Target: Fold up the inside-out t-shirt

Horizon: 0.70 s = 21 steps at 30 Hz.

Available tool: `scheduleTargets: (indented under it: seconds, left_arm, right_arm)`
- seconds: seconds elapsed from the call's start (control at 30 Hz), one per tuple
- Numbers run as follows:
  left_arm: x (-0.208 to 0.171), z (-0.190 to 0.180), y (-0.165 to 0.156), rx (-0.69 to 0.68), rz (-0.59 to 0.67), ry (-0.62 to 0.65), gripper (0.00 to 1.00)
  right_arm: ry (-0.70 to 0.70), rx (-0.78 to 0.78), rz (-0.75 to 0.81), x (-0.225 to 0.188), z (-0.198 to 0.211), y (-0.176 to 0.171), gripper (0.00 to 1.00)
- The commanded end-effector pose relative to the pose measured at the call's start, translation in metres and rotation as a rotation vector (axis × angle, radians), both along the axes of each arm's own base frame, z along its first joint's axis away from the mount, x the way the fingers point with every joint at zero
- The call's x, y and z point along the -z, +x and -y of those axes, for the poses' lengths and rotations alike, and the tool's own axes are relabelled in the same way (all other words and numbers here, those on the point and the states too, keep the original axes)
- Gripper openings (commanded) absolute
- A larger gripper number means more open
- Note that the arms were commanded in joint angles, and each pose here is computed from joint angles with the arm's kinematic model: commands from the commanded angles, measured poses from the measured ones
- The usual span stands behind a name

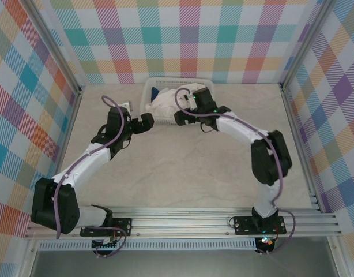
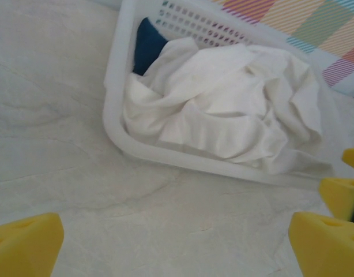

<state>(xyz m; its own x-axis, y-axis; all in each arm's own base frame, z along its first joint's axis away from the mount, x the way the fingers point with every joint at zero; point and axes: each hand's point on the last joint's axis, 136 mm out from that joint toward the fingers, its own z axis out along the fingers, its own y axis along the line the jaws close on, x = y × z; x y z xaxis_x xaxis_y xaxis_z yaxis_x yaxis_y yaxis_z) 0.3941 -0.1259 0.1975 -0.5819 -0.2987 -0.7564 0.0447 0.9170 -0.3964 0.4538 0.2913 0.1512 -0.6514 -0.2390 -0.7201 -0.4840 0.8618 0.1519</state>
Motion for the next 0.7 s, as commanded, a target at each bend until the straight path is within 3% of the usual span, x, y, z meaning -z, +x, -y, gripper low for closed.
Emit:
scheduleTargets:
  seconds: [0.0, 0.1, 0.17, 0.27, 0.33, 0.37, 0.5, 0.67]
  left_arm:
    - [0.005, -0.008, -0.001, -0.022, -0.025, 0.076, 1.00]
    - [0.016, -0.009, -0.005, -0.023, -0.049, 0.087, 1.00]
    - [0.022, -0.010, -0.008, -0.023, -0.064, 0.087, 1.00]
    - [0.034, -0.013, -0.012, -0.032, -0.091, 0.100, 1.00]
    - [0.038, -0.017, -0.014, -0.046, -0.104, 0.113, 1.00]
    - [0.039, -0.018, -0.014, -0.051, -0.104, 0.117, 1.00]
    - [0.038, -0.024, -0.018, -0.075, -0.106, 0.131, 0.99]
    - [0.033, -0.036, -0.024, -0.131, -0.076, 0.140, 0.99]
  right_arm:
    - [0.016, -0.063, -0.063, 0.009, -0.029, 0.009, 0.96]
    - [0.002, -0.035, -0.081, 0.029, -0.042, 0.034, 0.90]
    - [-0.011, -0.017, -0.068, 0.034, -0.046, 0.047, 0.76]
    - [0.001, -0.033, -0.022, 0.025, -0.054, 0.061, 0.38]
    - [0.021, -0.056, 0.008, 0.006, -0.060, 0.066, 0.04]
    - [0.027, -0.061, 0.025, -0.005, -0.060, 0.068, 0.00]
    - [0.071, -0.079, 0.161, -0.093, -0.051, 0.058, 0.00]
    - [0.206, -0.148, 0.386, -0.233, -0.025, -0.005, 0.00]
